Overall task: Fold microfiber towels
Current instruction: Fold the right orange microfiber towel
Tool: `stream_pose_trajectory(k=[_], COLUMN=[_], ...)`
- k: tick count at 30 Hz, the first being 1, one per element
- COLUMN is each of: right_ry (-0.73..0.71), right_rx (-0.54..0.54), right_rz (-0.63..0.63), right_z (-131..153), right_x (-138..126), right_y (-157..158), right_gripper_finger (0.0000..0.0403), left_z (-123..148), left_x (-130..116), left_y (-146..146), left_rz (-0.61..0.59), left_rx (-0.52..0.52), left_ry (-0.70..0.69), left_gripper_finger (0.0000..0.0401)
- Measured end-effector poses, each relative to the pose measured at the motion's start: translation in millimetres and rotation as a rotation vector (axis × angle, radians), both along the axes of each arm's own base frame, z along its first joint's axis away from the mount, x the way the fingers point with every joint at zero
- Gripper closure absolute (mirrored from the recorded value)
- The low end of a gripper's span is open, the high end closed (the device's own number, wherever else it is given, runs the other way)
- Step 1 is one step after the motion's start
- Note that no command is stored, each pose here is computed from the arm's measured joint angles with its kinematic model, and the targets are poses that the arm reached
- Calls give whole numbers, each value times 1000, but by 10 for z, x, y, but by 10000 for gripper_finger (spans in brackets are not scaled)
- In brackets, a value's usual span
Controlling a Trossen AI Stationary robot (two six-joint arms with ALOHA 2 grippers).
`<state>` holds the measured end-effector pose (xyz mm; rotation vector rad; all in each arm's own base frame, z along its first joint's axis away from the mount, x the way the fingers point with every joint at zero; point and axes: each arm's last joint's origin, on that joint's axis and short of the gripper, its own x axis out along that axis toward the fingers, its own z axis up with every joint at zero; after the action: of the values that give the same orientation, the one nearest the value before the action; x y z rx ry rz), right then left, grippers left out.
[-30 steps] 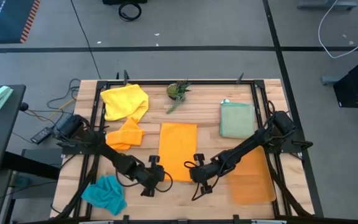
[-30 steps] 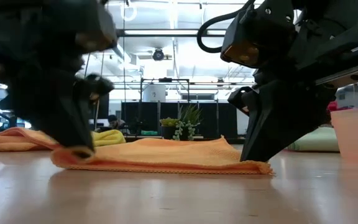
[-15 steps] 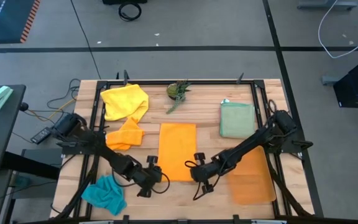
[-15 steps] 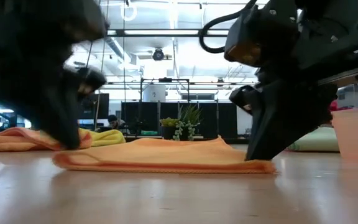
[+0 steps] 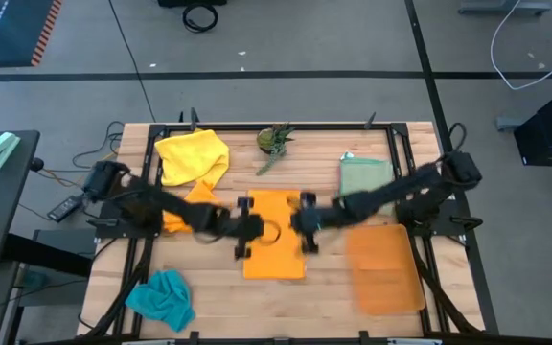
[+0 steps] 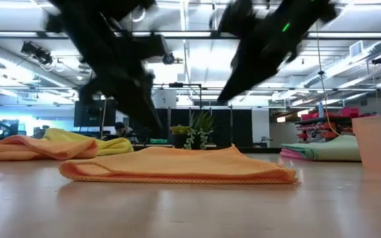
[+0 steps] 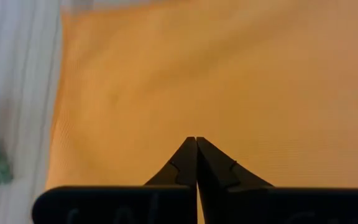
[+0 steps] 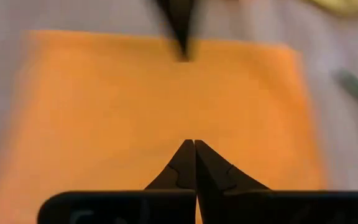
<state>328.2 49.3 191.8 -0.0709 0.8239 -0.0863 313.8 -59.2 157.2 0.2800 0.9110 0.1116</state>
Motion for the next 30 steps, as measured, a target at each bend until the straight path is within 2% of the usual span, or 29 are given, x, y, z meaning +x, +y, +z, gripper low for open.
stream_pose_trajectory(k=[5, 10, 19, 25, 30], right_ry=[77, 61, 109, 114, 121], right_rx=[68, 131, 152, 147, 138], right_rz=[-204, -267, -314, -317, -302], right_z=[-349, -498, -746, -752, -756], right_x=[16, 31, 60, 58, 54], right_y=[-708, -1039, -1176, -1169, -1169], right_gripper_finger=[401, 401, 401, 401, 401], left_z=[-174, -194, -232, -315, -282], left_x=[82, 89, 48, 11, 4], left_y=[459, 631, 821, 899, 855], left_rz=[74, 80, 140, 200, 187], left_rx=[-60, -68, -69, -87, -87], left_ry=[73, 88, 135, 195, 185], left_gripper_finger=[394, 397, 396, 395, 392])
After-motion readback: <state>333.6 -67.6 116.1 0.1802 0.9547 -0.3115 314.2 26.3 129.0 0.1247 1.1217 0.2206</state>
